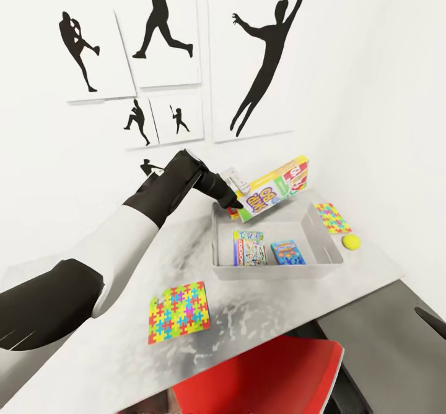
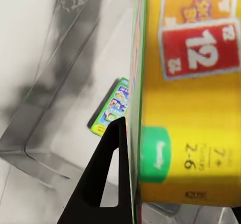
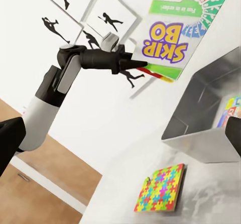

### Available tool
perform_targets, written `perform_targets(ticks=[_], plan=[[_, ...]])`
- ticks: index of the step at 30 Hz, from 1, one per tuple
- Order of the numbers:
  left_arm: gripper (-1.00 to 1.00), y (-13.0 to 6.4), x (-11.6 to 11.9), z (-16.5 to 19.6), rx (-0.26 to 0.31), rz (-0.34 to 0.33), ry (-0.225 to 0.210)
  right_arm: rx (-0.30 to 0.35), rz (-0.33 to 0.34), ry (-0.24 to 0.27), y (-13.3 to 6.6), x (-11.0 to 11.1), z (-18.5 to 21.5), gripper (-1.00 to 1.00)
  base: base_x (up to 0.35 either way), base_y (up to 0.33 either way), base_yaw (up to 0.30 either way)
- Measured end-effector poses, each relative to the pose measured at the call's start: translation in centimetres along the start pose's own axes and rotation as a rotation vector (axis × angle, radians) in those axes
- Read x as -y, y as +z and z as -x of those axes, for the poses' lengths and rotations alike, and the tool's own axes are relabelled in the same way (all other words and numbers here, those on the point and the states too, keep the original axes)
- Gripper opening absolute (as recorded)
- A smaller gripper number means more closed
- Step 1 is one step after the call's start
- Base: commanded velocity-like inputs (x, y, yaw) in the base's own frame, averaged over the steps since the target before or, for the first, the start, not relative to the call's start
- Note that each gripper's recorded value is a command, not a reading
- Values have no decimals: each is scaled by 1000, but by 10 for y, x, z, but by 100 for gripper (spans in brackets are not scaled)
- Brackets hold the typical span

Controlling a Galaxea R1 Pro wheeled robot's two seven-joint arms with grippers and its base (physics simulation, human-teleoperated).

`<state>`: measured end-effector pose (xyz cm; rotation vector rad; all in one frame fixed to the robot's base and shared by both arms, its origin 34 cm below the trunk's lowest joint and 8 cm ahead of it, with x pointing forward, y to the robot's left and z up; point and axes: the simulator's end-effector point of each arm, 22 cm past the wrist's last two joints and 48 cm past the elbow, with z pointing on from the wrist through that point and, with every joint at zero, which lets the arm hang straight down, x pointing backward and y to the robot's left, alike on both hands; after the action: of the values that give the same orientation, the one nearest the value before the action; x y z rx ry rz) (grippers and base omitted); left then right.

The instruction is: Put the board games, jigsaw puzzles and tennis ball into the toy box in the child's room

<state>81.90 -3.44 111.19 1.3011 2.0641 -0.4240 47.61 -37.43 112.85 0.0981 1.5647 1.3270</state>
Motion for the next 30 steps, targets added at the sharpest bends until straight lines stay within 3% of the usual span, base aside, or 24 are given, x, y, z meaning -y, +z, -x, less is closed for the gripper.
perform_targets(ticks=[3, 8, 12, 16, 24, 27, 30], plan=[[-100, 2, 7, -1, 6, -41, -10, -2, -3, 3, 0, 2, -1, 100, 0, 0, 0], [-100, -7, 30, -11, 12, -214, -34, -5, -9, 9, 0, 5, -2, 100, 0, 0, 0], [-100, -15, 37, -21, 9, -300, -51, -7, -12, 13, 1, 7, -3, 100, 0, 0, 0], [-100, -14, 39, -25, 6, -324, -57, -9, -14, 19, 1, 8, -4, 100, 0, 0, 0], [-100, -8, 40, -31, 2, -338, -66, -12, 44, 45, -4, -5, 3, 100, 0, 0, 0], [-100, -5, 41, -31, 3, -344, -69, -29, 48, 83, -2, -6, 19, 100, 0, 0, 0], [-100, -2, 42, -32, 2, -349, -73, -62, 45, 70, 8, -4, 44, 100, 0, 0, 0]])
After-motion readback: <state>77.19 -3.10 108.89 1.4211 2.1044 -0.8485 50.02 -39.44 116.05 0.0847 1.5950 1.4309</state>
